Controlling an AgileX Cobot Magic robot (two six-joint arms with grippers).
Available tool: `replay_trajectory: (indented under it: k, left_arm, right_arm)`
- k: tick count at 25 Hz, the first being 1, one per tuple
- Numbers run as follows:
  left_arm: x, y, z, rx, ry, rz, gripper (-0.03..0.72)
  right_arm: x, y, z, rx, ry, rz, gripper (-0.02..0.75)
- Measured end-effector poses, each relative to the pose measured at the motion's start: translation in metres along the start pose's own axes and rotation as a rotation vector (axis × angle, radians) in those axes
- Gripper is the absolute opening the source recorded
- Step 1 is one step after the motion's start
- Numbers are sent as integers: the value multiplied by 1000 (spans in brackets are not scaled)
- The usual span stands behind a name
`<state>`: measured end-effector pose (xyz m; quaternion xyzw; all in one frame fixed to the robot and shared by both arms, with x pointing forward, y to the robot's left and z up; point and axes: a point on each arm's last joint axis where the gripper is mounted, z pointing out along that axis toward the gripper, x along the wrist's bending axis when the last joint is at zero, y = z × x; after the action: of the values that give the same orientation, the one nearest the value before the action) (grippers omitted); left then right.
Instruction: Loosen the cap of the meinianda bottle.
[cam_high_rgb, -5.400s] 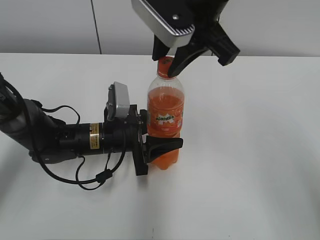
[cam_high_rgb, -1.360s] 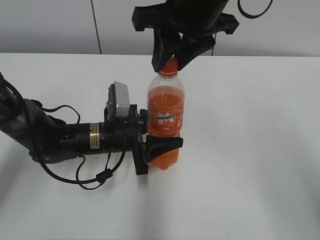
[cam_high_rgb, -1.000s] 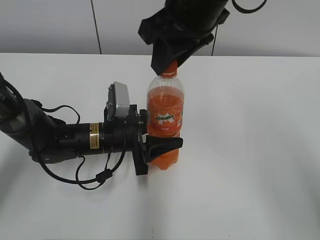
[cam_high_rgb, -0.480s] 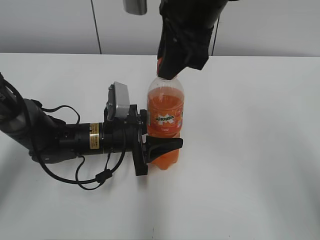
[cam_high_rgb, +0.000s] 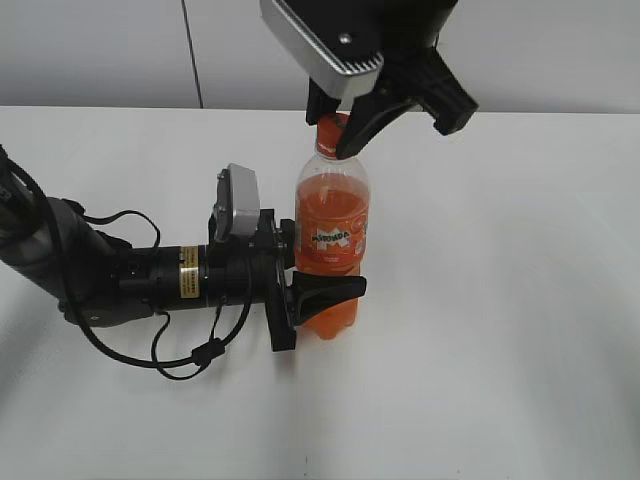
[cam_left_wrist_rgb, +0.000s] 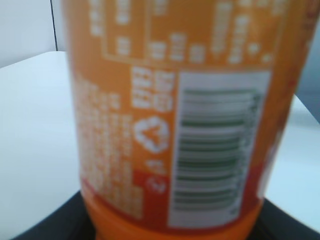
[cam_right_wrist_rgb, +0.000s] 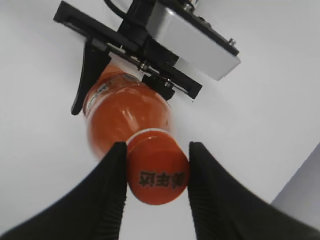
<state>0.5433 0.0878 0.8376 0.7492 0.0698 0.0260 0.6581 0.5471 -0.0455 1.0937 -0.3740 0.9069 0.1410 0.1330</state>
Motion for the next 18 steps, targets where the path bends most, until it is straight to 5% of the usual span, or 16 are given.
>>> replay_trajectory:
  k: [9, 18]
  left_arm:
    - [1, 0, 0, 1, 7, -5, 381]
    - [1, 0, 0, 1, 1, -6, 381]
  right_arm:
    - [0, -3, -1, 47, 13, -399, 275]
    - [0, -1, -1, 23, 0, -312, 275]
